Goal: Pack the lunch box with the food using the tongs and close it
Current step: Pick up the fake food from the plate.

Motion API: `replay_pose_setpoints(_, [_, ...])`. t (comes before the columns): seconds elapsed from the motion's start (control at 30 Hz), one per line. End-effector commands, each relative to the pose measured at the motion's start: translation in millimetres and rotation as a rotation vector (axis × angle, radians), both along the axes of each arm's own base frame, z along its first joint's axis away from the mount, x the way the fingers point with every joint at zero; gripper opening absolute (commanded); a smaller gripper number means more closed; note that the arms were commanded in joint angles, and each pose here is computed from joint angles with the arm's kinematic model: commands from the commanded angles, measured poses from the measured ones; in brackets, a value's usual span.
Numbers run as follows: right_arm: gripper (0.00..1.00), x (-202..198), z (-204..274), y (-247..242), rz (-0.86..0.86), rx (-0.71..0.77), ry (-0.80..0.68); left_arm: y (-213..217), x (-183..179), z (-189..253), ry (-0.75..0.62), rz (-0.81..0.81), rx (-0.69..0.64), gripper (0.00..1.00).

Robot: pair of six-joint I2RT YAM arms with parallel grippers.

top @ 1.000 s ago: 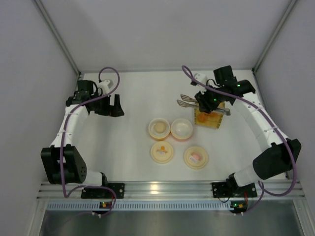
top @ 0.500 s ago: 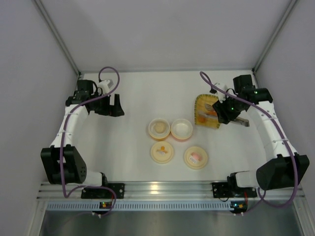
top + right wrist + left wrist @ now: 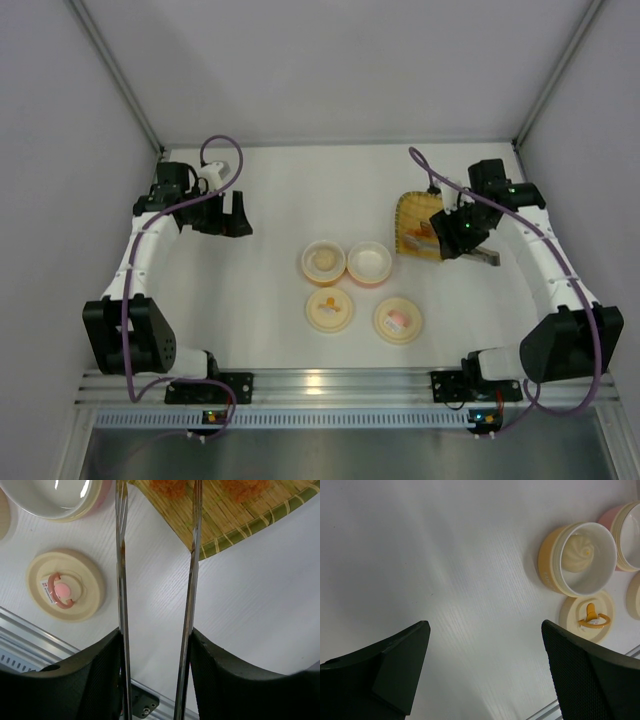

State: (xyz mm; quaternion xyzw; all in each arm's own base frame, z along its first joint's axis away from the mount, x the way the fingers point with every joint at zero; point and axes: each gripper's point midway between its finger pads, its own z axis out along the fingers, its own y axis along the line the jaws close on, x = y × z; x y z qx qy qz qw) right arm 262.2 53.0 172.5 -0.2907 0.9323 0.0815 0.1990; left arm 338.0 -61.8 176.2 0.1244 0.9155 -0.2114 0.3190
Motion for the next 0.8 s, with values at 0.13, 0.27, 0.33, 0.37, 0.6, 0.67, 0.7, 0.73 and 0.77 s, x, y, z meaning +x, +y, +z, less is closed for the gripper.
replay_pose_setpoints(0.13, [0.52,18.6,-3.1,3.2,-0.062,0.027,-0.016,-0.1,6.1,14.5,-0.047,-0.004,-0.01,0.98])
replay_pose_setpoints(0.27, [0.52,23.8,-7.2,4.6,-0.066,0.032,-0.012,-0.1,6.2,13.3,-0.044,-0.003,-0.01,0.98])
replay_pose_setpoints(0.33, [0.52,26.7,-8.7,5.5,-0.067,0.033,-0.013,-0.4,6.2,12.8,-0.044,-0.003,-0.009,0.98])
replay_pose_setpoints(0.37, [0.52,27.5,-9.3,5.9,-0.068,0.035,-0.012,-0.4,5.9,12.2,-0.043,-0.003,-0.009,0.98])
replay_pose_setpoints(0.6, [0.52,36.2,-17.7,12.0,-0.058,0.033,-0.006,0.6,6.6,10.4,-0.041,-0.005,-0.003,0.98])
replay_pose_setpoints(0.67, [0.52,38.5,-19.4,13.3,-0.058,0.034,-0.004,0.9,6.6,10.3,-0.041,-0.005,-0.001,0.98])
replay_pose_setpoints(0.7, [0.52,39.3,-20.1,14.0,-0.058,0.034,-0.003,0.8,6.4,9.7,-0.04,-0.005,-0.001,0.98])
replay_pose_setpoints(0.73, [0.51,40.1,-20.4,14.1,-0.059,0.035,-0.003,1.1,6.1,9.1,-0.038,-0.004,0.0,0.98])
replay_pose_setpoints(0.77, [0.51,40.7,-21.6,15.4,-0.057,0.033,0.0,1.1,6.0,9.5,-0.04,-0.005,0.001,0.98])
